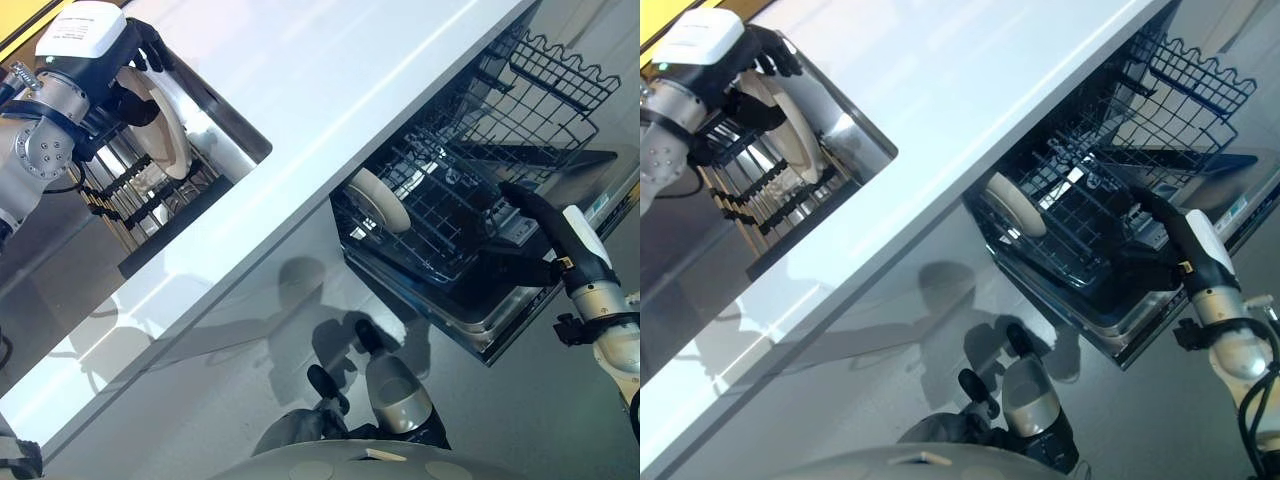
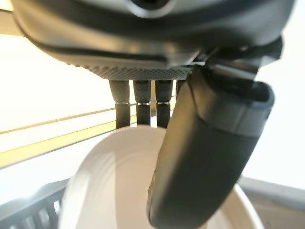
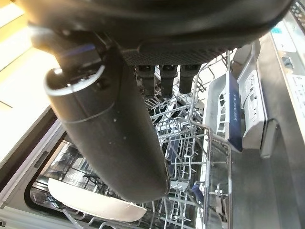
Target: Pick up plates and place into dishwasher.
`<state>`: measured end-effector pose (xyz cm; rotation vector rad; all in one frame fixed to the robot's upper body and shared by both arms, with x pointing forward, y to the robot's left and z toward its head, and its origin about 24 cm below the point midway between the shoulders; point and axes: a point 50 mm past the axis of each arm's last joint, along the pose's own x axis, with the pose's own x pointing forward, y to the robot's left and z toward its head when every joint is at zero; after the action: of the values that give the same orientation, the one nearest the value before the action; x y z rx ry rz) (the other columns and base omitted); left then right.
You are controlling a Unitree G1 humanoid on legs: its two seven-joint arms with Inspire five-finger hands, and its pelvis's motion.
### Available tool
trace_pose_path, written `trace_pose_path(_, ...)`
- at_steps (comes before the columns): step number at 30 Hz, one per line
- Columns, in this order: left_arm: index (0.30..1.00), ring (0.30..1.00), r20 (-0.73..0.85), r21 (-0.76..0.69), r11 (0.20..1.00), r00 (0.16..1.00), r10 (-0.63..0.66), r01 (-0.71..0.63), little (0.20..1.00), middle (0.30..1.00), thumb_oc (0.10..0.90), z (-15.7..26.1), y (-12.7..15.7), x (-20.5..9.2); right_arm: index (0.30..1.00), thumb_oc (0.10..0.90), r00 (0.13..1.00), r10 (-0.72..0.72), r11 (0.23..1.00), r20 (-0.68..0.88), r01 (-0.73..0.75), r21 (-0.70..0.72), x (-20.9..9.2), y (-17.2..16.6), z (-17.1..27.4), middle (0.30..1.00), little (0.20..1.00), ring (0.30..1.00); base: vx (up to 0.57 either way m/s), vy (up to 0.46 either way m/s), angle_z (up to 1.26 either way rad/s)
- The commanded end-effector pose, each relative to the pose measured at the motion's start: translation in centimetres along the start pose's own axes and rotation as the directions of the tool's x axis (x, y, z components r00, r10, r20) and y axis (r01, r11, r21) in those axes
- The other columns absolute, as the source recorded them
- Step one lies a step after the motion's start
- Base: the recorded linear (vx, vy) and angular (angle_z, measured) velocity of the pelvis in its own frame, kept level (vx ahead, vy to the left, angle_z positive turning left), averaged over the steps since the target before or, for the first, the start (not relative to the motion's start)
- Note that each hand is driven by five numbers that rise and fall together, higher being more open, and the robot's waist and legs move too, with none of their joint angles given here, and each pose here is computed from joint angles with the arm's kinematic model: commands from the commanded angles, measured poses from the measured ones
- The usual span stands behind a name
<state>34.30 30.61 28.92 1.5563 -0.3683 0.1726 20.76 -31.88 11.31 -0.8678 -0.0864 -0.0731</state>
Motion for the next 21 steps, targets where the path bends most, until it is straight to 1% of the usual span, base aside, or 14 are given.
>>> trace_pose_path(1, 0.3, 0.3, -0.126, -0.012, 0.995, 0.987, 0.099, -0.102, 0.2, 0.3, 0.1, -2.5, 2.6, -0.2, 0.9, 0.8, 0.959, -0.136, 0.989, 0.248, 0.146, -0.025, 0.9, -3.2, 4.2, 0.9, 0.9, 0.9, 0.0, 0.0, 0.0)
trace_pose_path(10, 0.3, 0.3, -0.157, 0.003, 0.997, 0.984, 0.08, -0.081, 0.2, 0.3, 0.1, -3.6, 3.0, -1.0, 0.9, 0.8, 0.956, -0.128, 0.989, 0.265, 0.144, -0.042, 0.9, -3.3, 4.6, 0.9, 0.9, 0.9, -0.02, 0.007, 0.04)
trace_pose_path(15, 0.3, 0.3, -0.165, 0.002, 0.998, 0.984, 0.064, -0.064, 0.2, 0.3, 0.1, -4.1, 2.5, -1.5, 0.9, 0.8, 0.954, -0.128, 0.989, 0.27, 0.145, -0.044, 0.8, -3.2, 4.7, 0.9, 0.9, 0.9, -0.03, 0.009, 0.04)
trace_pose_path(21, 0.3, 0.3, -0.163, -0.005, 0.997, 0.984, 0.073, -0.075, 0.2, 0.3, 0.1, -4.4, 3.0, -1.9, 0.9, 0.8, 0.951, -0.136, 0.988, 0.279, 0.15, -0.031, 0.5, -3.0, 4.7, 0.9, 0.9, 0.9, -0.05, -0.003, 0.02)
